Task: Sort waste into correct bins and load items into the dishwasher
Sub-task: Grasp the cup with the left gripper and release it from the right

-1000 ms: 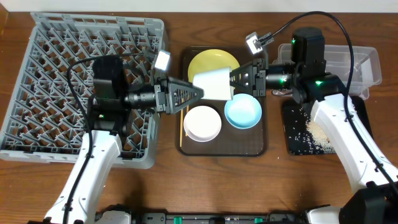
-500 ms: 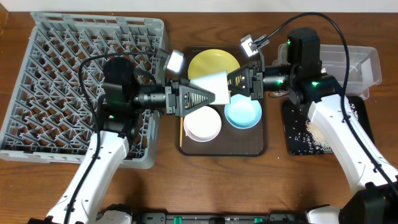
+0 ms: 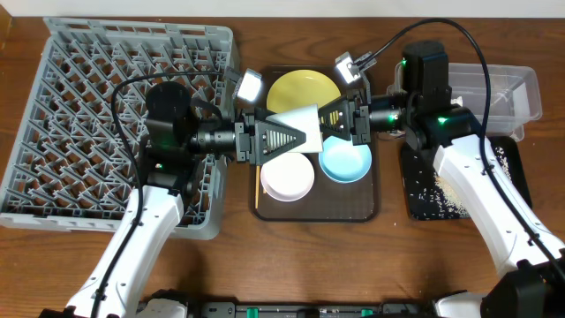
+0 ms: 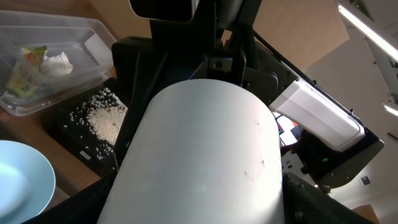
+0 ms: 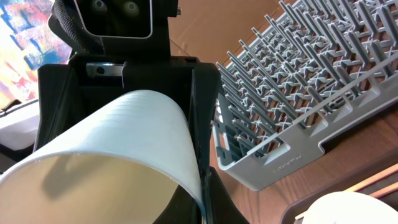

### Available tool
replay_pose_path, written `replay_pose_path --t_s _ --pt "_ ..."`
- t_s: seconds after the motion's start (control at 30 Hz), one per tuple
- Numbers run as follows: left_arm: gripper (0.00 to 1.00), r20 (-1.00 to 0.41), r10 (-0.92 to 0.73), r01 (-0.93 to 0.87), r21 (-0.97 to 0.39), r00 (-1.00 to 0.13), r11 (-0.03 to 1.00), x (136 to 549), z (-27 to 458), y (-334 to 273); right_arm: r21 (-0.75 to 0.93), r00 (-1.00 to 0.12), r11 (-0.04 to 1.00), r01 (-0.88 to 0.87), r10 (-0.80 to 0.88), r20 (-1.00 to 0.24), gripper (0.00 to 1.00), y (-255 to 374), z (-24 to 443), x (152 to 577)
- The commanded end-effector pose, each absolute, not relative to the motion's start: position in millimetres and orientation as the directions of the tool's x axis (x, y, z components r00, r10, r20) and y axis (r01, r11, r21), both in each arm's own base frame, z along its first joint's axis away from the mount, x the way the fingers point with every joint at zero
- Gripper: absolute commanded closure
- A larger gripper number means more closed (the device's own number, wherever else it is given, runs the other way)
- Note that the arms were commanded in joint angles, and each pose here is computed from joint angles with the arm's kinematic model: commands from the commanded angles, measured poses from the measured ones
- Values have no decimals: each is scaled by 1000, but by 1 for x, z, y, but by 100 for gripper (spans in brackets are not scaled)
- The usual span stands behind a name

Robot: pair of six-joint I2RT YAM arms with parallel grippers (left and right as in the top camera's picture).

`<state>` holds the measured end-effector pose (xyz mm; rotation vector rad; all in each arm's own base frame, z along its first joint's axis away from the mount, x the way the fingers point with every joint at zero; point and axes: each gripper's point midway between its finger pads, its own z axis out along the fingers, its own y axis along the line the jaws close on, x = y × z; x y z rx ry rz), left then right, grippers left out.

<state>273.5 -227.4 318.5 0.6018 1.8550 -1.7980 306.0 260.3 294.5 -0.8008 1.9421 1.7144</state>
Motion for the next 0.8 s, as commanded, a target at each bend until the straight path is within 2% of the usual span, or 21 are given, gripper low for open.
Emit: replay_pose_path --t_s 0.0,0.17,0.27,0.33,0.37,0.57,0.77 --pt "21 -650 -14 650 -759 -759 22 270 330 -230 745 -747 79 -663 -144 -649 99 263 292 306" --pt "25 -650 -14 650 -759 -759 21 270 330 -230 744 -747 79 -663 -143 -650 99 263 292 306" --pt "36 -659 -13 659 -752 -752 22 270 330 -230 744 -747 79 -663 -143 -650 99 263 292 306" --pt "37 -659 -13 659 -752 -752 22 270 330 -230 744 -747 79 -663 -143 -650 98 263 292 306" --pt "41 -669 -13 669 -743 -743 22 270 330 -230 745 -747 80 -663 -143 -649 91 263 292 306" --pt "49 -700 -18 700 -714 -714 29 272 330 -227 752 -756 87 -653 -140 -640 79 261 291 307" --pt "52 -722 -65 717 -692 -689 86 288 328 -207 791 -802 135 -597 -108 -587 76 242 284 316"
